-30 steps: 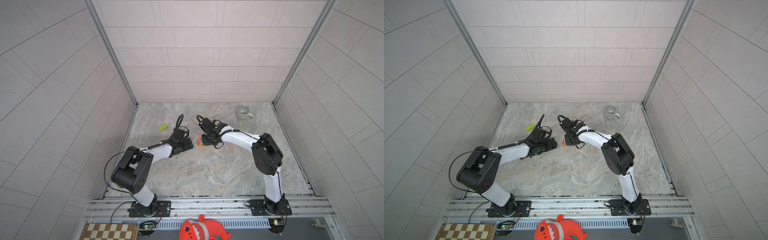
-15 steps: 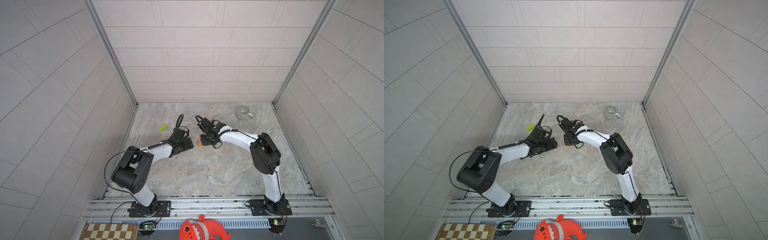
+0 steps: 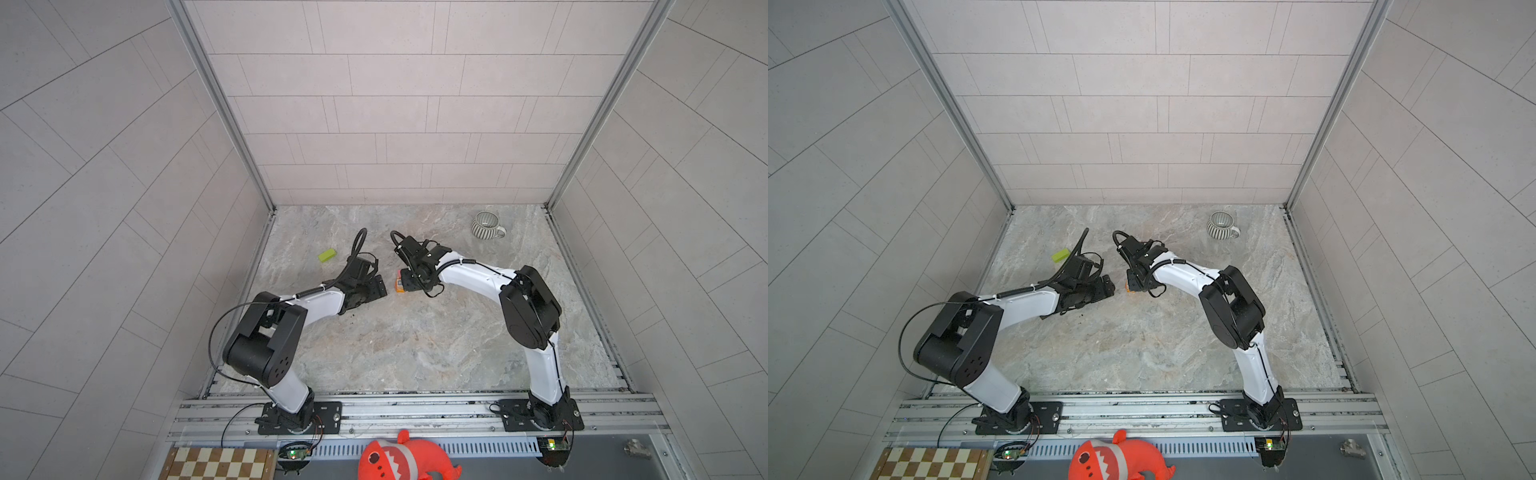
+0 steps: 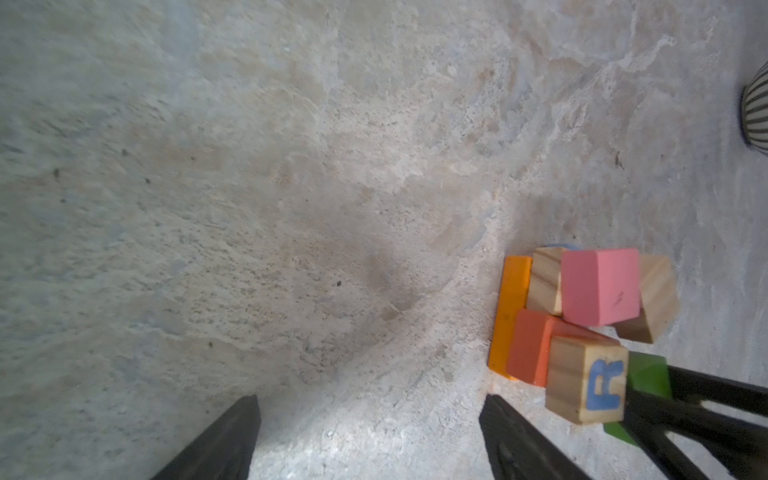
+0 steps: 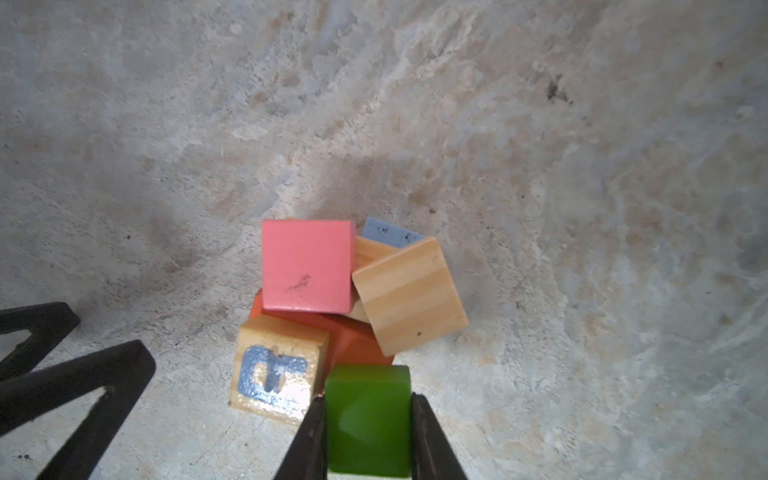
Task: Build the wood block tower
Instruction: 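Carry the green cube to the block pile while left gripper moves beside it, then lower the green cube against the R cube with right gripper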
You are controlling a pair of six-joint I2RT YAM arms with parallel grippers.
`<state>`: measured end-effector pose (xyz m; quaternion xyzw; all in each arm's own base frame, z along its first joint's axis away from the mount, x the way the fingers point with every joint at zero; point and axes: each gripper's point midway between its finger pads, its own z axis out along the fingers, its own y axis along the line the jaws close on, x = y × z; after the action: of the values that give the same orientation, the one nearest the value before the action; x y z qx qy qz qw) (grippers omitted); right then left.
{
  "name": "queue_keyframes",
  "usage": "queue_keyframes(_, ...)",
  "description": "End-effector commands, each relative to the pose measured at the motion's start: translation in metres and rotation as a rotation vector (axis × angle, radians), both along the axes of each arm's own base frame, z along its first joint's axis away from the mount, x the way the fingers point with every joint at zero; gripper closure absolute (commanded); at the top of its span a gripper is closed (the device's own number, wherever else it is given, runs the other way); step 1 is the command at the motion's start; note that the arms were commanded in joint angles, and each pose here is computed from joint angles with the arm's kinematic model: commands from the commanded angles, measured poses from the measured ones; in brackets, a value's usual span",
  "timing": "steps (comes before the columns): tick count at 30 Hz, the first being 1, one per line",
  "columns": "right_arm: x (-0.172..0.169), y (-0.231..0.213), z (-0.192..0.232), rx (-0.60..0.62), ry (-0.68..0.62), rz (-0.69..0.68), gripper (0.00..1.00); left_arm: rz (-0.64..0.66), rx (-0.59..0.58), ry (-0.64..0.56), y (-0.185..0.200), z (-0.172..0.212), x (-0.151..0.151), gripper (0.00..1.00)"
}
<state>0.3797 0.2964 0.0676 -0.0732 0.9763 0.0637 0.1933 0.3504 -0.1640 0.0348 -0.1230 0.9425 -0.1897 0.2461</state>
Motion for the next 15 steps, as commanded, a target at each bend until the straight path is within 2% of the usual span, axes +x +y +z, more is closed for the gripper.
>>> queue_keyframes(1,0.0048,-0.0011,0.0017,-0.012,-0.013,-0.023,0.73,0.003,-0.006,-0.011,-0.0017,0.0029,0.0041,0.11)
queue_keyframes(15,0.0103,-0.006,0.0029,-0.005,-0.022,-0.058,0.72,0.004,-0.009,-0.011,-0.0017,0.0026,0.0033,0.11)
